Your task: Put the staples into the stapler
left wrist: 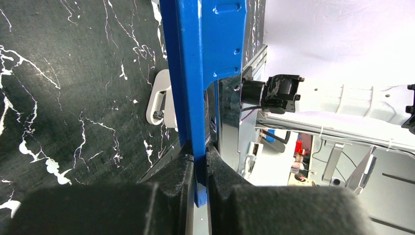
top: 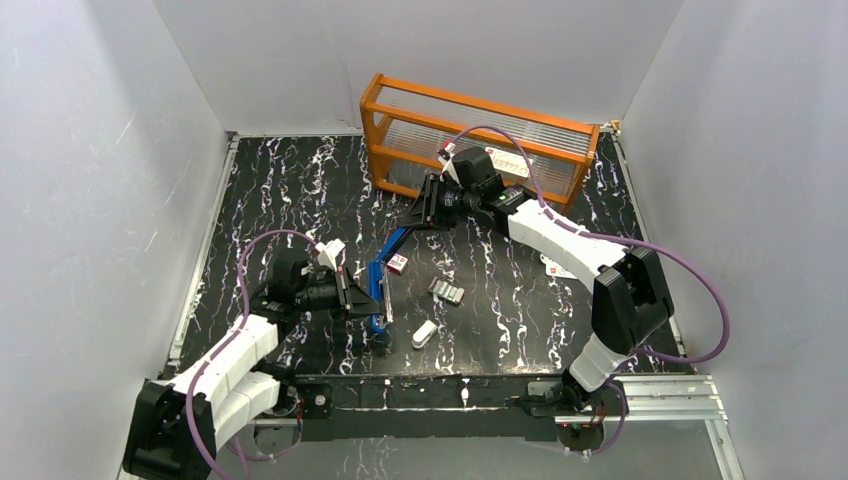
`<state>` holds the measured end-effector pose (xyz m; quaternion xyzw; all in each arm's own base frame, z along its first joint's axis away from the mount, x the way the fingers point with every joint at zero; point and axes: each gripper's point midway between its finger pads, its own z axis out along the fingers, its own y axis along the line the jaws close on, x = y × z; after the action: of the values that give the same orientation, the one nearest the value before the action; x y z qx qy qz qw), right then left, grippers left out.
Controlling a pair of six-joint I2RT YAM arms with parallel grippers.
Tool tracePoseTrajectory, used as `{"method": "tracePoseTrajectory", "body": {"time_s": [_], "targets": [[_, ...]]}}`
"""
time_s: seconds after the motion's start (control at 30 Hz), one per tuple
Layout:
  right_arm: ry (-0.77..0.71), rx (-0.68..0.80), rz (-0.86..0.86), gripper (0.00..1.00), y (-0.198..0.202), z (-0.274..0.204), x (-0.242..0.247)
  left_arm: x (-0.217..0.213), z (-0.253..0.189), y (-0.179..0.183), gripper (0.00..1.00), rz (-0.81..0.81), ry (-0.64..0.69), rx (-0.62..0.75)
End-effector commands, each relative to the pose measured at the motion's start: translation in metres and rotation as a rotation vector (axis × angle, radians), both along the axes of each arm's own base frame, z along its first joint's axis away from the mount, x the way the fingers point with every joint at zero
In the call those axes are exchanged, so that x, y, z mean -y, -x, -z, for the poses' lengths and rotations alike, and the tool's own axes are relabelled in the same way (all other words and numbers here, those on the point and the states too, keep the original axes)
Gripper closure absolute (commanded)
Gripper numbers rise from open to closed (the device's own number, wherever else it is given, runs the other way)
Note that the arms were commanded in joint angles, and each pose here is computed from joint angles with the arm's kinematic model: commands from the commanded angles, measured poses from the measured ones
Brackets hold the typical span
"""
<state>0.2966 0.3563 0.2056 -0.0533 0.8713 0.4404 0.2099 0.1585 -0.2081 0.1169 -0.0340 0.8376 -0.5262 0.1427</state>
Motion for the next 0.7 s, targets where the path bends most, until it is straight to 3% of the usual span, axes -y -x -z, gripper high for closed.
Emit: {"method": "tracePoseTrajectory", "body": {"time_s": [0.0,0.23,0.37,0.67], "targets": [[0.074,0.138,0.182,0.68,-0.045,0.011,0.012,0.009,-0.032,0.007,1.0,0.112,0.085,0.087],[0.08,0.125,0.227,0.82,-0.044,0.021,-0.001,0.008,-0.024,0.006,1.0,0.088,0.07,0.05],[0.085,0.121,0.227,0.83,-0.046,0.016,-0.002,0.006,-0.013,0.009,1.0,0.056,0.055,0.011],[0.099,0.085,0.141,0.83,-0.033,0.01,-0.013,-0.001,0.014,0.007,0.84,-0.037,-0.002,-0.071]]}}
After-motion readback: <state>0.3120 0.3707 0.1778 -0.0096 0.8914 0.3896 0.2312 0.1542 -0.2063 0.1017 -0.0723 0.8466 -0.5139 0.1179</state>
